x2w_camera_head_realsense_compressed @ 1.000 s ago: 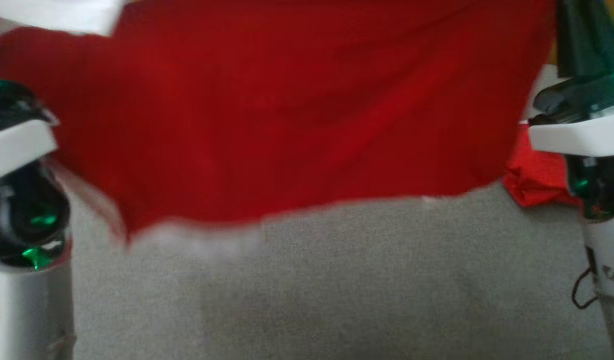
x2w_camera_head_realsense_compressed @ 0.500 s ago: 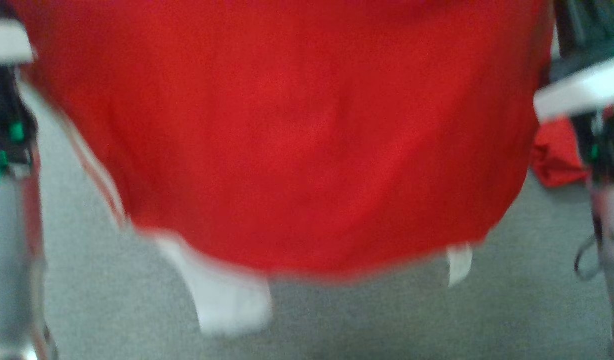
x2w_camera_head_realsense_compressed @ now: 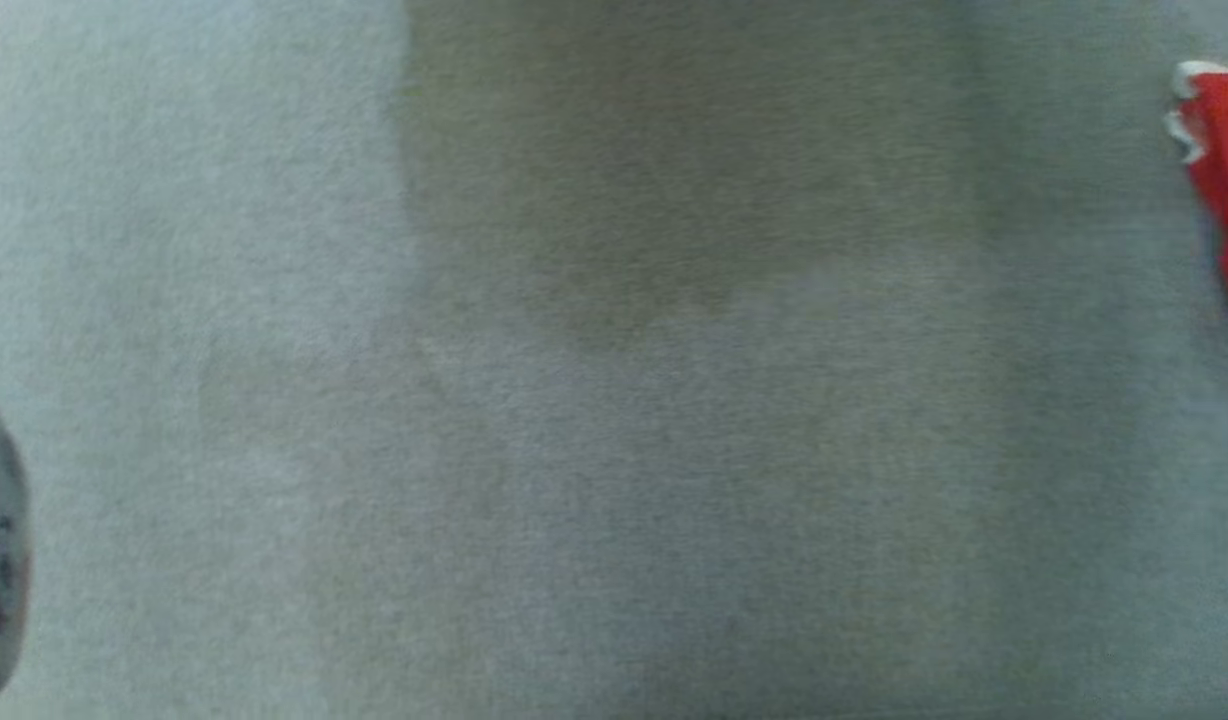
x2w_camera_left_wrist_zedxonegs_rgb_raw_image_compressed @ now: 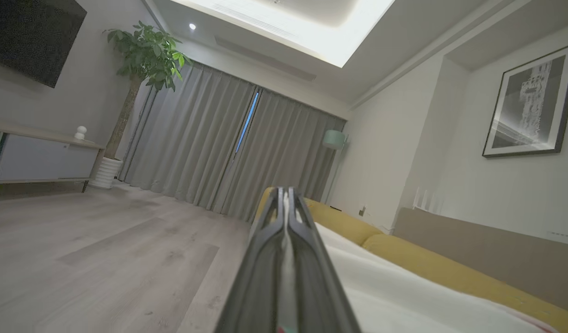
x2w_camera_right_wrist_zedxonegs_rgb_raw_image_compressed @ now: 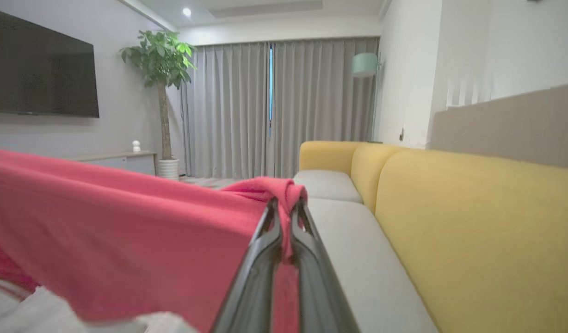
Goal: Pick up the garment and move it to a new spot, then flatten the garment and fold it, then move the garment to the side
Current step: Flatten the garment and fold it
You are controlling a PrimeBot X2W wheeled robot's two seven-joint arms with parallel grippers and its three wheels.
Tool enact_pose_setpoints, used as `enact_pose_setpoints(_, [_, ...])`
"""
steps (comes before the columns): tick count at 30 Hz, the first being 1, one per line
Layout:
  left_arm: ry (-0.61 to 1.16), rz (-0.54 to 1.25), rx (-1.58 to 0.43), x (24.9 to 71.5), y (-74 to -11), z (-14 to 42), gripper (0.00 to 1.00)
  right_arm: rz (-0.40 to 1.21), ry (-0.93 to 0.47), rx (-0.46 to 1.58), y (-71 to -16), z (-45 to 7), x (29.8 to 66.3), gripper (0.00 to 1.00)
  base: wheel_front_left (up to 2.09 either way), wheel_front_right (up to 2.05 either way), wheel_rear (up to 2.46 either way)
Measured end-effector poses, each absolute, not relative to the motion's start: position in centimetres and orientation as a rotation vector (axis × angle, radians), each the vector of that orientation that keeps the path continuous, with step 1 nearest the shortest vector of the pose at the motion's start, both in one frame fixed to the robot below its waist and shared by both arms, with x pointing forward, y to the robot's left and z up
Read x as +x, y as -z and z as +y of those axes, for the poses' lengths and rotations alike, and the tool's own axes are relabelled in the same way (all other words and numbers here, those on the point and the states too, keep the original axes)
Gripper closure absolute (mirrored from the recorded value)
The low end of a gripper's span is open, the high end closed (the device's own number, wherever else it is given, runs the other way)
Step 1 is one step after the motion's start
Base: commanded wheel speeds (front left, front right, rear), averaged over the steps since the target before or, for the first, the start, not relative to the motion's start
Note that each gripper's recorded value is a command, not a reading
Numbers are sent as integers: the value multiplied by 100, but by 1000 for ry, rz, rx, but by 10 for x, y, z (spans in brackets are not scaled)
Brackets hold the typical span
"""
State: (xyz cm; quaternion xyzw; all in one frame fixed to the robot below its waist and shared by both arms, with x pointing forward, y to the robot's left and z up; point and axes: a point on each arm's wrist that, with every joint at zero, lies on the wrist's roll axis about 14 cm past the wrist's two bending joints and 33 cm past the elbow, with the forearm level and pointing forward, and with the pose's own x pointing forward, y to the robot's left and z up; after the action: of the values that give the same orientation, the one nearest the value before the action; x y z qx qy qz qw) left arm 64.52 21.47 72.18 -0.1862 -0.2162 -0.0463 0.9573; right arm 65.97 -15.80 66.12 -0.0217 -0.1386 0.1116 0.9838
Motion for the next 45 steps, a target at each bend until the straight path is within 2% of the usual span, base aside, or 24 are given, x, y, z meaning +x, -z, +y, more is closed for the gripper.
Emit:
enact_pose_setpoints(6, [69,-285,-357,646,-648,215,100,-59,-246,21,-564,-139,663,100,0,0,0])
enact_pose_setpoints(11, [53,-117,-333,620,-572,213,100,173,-281,22,-487,-128,629,100,0,0,0])
enact_pose_setpoints(15, [61,-3,-288,590,-527,209,100,319,-324,3,-451,-121,596,100,0,0,0])
enact_pose_setpoints(26, [139,148,-284,503,-474,189,100,461,-389,-47,-441,-137,529,100,0,0,0])
enact_pose_setpoints(37, [226,255,-310,417,-464,175,100,502,-454,-31,-443,-132,462,100,0,0,0])
enact_pose_setpoints(45, [236,306,-317,368,-463,171,100,522,-476,-27,-445,-133,427,100,0,0,0])
